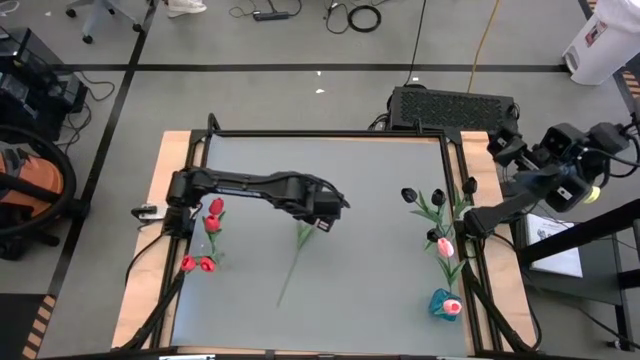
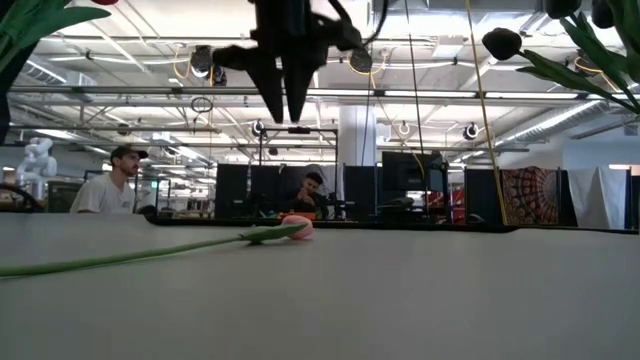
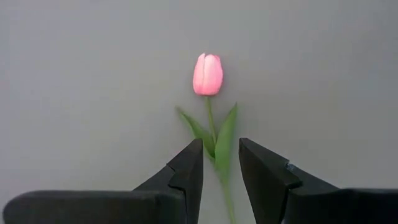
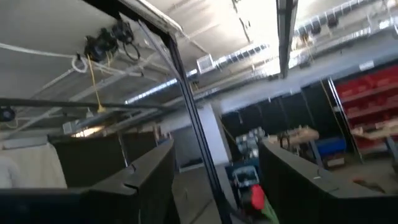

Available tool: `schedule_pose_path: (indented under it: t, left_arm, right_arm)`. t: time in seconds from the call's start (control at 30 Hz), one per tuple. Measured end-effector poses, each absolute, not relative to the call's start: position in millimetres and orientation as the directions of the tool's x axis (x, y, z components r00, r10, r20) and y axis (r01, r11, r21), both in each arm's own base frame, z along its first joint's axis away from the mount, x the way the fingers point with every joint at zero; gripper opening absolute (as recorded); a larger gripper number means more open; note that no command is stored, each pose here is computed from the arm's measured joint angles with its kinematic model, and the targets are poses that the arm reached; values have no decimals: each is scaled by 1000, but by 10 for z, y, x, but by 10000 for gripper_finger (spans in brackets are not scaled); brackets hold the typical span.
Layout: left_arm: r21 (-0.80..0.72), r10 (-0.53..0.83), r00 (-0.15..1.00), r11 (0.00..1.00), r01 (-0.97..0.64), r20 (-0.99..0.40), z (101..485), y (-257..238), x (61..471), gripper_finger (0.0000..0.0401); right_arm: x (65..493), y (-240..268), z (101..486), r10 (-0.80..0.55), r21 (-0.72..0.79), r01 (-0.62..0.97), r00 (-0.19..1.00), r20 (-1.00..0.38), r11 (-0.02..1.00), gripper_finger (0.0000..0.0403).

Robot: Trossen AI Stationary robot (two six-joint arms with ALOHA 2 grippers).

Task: Sort flowers into vase by color
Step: Put the pink tulip into the blue vase

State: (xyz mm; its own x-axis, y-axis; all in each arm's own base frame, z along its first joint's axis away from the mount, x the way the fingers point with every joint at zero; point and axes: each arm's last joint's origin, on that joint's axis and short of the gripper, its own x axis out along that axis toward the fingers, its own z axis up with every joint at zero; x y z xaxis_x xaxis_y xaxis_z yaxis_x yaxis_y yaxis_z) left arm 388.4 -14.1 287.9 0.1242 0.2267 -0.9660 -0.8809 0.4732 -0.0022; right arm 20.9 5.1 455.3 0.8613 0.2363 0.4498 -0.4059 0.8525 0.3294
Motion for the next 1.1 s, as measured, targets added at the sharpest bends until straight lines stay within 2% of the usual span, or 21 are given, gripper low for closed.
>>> schedule_pose_path:
  t: [0.4,0.73,1.0,1.1]
  left_arm:
    - [9,53,25,548,-836,-998,2521,38,4044,112]
    - [-74,10,98,579,-812,-995,2513,416,4101,112]
    - [-79,-4,99,631,-772,-995,2505,809,4041,112]
    - [-57,-10,65,637,-769,-998,2416,946,3975,112]
  right_arm:
    - [302,91,4384,266,389,-350,930,254,852,223]
    - [321,99,4389,265,386,-349,930,254,854,223]
    - [321,99,4389,265,390,-350,930,254,852,223]
    - [321,99,4389,265,415,-353,930,254,839,223]
